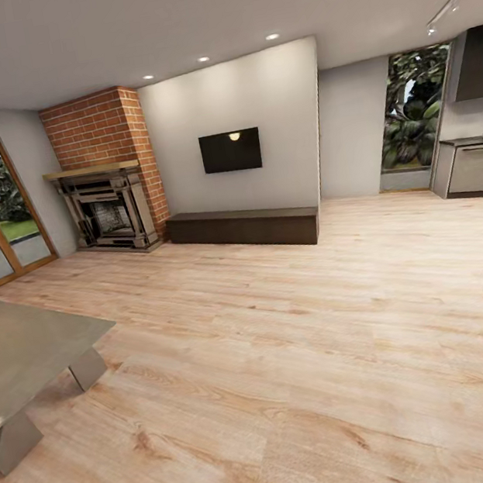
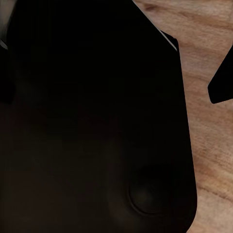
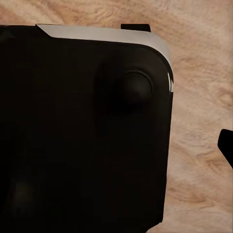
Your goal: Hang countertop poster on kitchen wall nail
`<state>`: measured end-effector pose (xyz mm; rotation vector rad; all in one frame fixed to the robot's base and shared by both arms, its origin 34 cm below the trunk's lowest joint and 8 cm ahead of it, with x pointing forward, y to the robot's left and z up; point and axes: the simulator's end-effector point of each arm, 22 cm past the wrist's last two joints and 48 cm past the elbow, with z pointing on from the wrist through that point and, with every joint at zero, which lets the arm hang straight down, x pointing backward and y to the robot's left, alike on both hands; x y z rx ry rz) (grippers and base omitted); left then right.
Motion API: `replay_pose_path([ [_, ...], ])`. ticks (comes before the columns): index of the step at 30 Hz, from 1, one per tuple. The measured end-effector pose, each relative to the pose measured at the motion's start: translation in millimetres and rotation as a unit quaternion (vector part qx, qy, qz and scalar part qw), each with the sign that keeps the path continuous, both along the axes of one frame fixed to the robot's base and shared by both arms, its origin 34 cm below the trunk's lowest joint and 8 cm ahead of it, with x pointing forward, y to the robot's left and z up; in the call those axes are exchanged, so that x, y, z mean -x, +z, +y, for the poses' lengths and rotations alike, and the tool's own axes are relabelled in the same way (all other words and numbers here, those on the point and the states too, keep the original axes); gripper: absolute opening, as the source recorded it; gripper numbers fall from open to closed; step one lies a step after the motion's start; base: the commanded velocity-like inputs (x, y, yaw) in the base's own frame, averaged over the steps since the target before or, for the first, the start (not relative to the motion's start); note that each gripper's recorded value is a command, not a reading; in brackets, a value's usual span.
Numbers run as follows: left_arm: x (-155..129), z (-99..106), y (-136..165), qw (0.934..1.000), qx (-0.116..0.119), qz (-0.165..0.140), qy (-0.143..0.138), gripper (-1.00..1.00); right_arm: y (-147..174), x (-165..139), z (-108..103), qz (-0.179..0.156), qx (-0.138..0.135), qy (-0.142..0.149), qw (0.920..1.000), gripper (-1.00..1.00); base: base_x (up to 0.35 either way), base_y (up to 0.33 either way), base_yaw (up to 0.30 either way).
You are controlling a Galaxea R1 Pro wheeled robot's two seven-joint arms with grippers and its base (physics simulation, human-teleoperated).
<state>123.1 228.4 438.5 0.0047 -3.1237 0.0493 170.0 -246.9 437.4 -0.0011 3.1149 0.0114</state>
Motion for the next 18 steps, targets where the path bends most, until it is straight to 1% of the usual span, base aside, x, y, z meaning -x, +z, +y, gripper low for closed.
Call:
replay_pose_path([
  [9, 0, 0, 0, 1.0, 0.0, 0.0, 0.0, 1.0, 0, 0, 0, 0.0, 0.0, 0.0, 1.0, 1.0, 0.0, 0.0, 0.0],
  [11, -4, -3, 0, 1.0, 0.001, -0.007, 0.0, 1.0, 0, -15, -5, -0.014, 0.003, 0.0, 0.9999, 1.0, 0.0, 0.0, 0.0],
  [14, -9, 3, 0, 0.9999, -0.003, -0.016, -0.003, 1.0, 2, -40, -11, -0.039, 0.008, 0.001, 0.9992, 1.0, 0.0, 0.0, 0.0],
  [18, -19, 5, 0, 0.9996, -0.005, -0.028, -0.007, 1.0, 6, -74, -14, -0.073, 0.011, 0.001, 0.9973, 1.0, 0.0, 0.0, 0.0],
])
